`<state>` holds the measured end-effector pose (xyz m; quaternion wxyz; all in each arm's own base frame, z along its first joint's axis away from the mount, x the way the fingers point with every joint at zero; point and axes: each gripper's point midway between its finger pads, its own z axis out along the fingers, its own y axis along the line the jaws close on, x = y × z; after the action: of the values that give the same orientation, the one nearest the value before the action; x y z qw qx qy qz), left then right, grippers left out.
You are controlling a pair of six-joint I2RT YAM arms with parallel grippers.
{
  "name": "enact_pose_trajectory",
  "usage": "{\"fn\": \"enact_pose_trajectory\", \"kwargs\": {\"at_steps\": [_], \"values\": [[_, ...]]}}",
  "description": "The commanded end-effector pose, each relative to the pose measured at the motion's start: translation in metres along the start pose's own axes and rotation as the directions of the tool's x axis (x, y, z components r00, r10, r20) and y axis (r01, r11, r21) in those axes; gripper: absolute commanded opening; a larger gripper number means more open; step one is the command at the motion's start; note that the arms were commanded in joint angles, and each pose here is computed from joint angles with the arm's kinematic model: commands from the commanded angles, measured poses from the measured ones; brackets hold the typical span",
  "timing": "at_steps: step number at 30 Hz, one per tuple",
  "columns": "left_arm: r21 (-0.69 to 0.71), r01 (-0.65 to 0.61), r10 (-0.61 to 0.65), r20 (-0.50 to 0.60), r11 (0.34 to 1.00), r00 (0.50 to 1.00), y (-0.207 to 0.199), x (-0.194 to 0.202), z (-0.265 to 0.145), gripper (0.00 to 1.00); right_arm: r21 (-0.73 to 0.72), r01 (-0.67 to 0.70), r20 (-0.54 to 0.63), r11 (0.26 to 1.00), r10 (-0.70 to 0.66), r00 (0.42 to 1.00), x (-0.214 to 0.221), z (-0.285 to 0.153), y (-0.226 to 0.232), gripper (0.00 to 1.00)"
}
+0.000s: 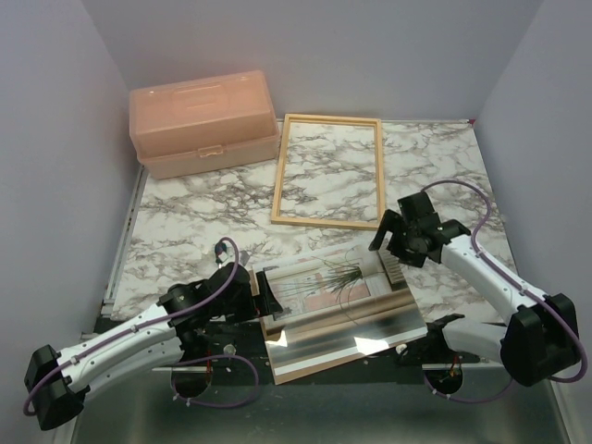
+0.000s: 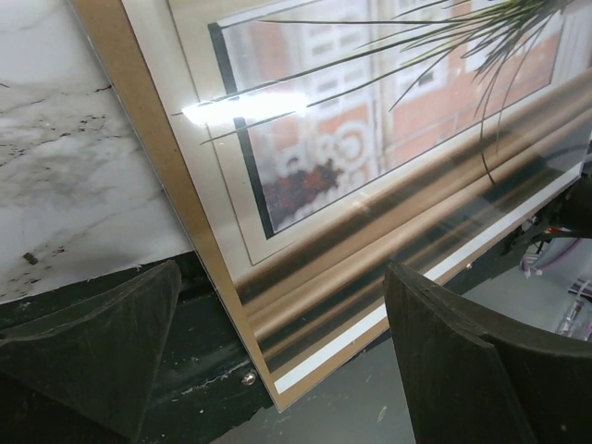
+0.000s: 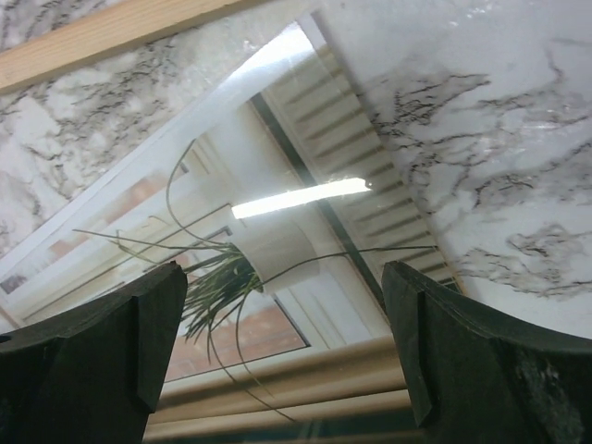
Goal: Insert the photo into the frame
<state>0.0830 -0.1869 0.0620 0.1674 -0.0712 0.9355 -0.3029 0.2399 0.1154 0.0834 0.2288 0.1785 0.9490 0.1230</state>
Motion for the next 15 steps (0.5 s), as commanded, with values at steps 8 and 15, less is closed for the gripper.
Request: {"fn": "enact_pose_trajectory", "kwargs": {"at_steps": [8, 15], "values": [[0.034, 0.031, -0.03, -0.028, 0.999, 0.999, -0.016, 0.0, 0.012, 0.94, 0.239, -0.08, 0.023, 0.968, 0.077, 0.997, -0.002, 0.01, -0.048, 1.0], [0.005, 0.025, -0.024, -0.062, 1.0, 0.998, -0.016, 0.003, 0.019, 0.94, 0.243, -0.113, -0.067, 0.964, 0.132, 0.989, 0.008, 0.034, -0.062, 1.0]]}}
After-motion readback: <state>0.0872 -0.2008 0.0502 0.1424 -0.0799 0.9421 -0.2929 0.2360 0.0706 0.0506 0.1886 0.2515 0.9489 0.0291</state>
